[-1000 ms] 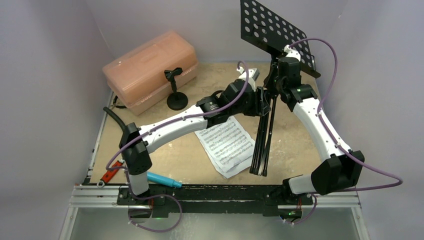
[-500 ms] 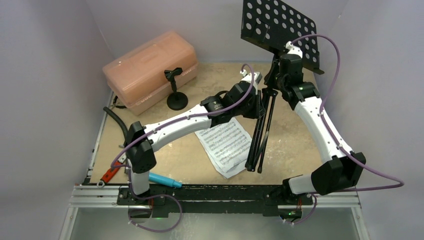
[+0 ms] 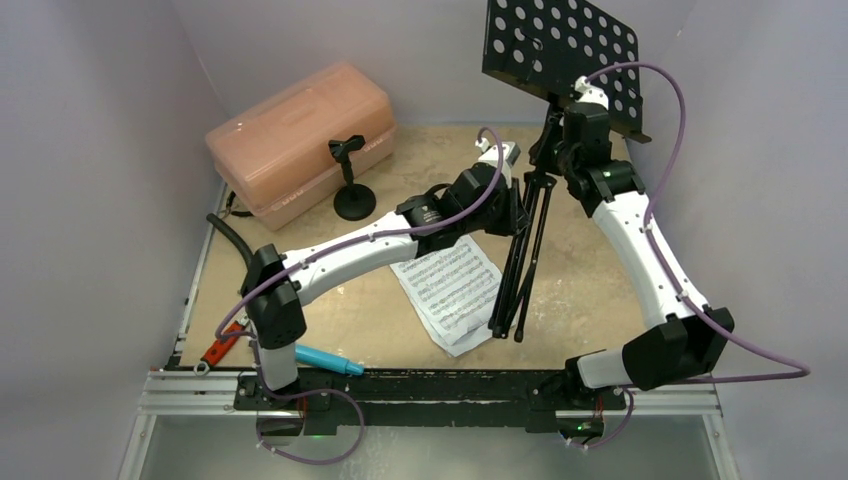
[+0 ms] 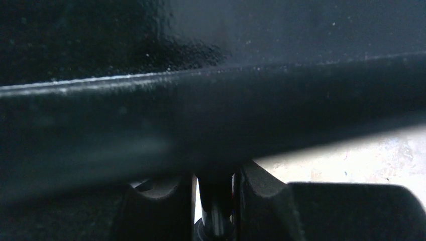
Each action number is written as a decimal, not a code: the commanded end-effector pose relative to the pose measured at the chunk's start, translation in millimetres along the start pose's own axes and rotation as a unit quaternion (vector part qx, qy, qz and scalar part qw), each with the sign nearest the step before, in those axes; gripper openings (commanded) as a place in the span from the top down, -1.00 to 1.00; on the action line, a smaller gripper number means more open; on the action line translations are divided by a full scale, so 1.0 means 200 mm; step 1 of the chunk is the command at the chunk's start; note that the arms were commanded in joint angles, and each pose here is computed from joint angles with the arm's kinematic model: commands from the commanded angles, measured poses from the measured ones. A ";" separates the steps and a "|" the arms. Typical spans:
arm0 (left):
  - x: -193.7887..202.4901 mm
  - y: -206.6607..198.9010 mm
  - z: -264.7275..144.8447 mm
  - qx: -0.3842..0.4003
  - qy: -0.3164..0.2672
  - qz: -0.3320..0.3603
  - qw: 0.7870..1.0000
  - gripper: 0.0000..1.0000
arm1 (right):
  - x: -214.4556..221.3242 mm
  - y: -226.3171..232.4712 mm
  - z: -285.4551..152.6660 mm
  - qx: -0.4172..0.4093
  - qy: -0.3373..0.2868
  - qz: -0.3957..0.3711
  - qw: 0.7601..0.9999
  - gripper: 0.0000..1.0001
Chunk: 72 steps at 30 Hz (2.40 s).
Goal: Set up the instrument practice props
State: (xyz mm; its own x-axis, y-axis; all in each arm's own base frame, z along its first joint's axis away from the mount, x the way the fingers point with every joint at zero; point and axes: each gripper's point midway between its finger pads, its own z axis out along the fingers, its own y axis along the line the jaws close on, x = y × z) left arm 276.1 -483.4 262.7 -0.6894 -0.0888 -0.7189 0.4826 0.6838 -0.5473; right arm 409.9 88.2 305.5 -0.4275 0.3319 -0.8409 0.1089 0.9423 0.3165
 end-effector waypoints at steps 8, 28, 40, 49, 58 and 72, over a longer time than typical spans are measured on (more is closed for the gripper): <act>-0.17 -0.10 -0.18 0.064 -0.089 -0.005 0.994 1.00 | -0.81 0.36 -0.59 -0.168 -0.256 0.049 0.951 1.00; -0.25 -0.12 -0.26 0.112 -0.158 0.034 0.980 1.00 | -0.79 0.53 -0.97 -0.322 -0.353 -0.054 0.877 1.00; -0.33 -0.06 -0.31 0.091 -0.199 0.064 0.974 1.00 | -0.82 0.54 -1.12 -0.347 -0.395 -0.070 0.848 1.00; -0.33 -0.01 -0.29 0.056 -0.191 0.100 0.975 1.00 | -0.83 0.60 -1.23 -0.379 -0.427 -0.104 0.815 1.00; -0.36 0.08 -0.29 0.011 -0.202 0.111 0.973 1.00 | -0.77 0.65 -1.34 -0.425 -0.452 -0.157 0.769 1.00; -0.37 0.20 -0.27 -0.042 -0.205 0.112 0.971 1.00 | -0.73 0.59 -1.38 -0.416 -0.474 -0.143 0.763 1.00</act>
State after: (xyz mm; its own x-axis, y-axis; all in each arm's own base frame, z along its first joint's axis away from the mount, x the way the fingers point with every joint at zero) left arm 282.7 -443.4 308.1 -0.3354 -0.1535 -0.9295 0.6657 0.6595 -0.3491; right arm 319.1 161.6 446.9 0.1153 0.2494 -0.9615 -0.6405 0.7586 0.1200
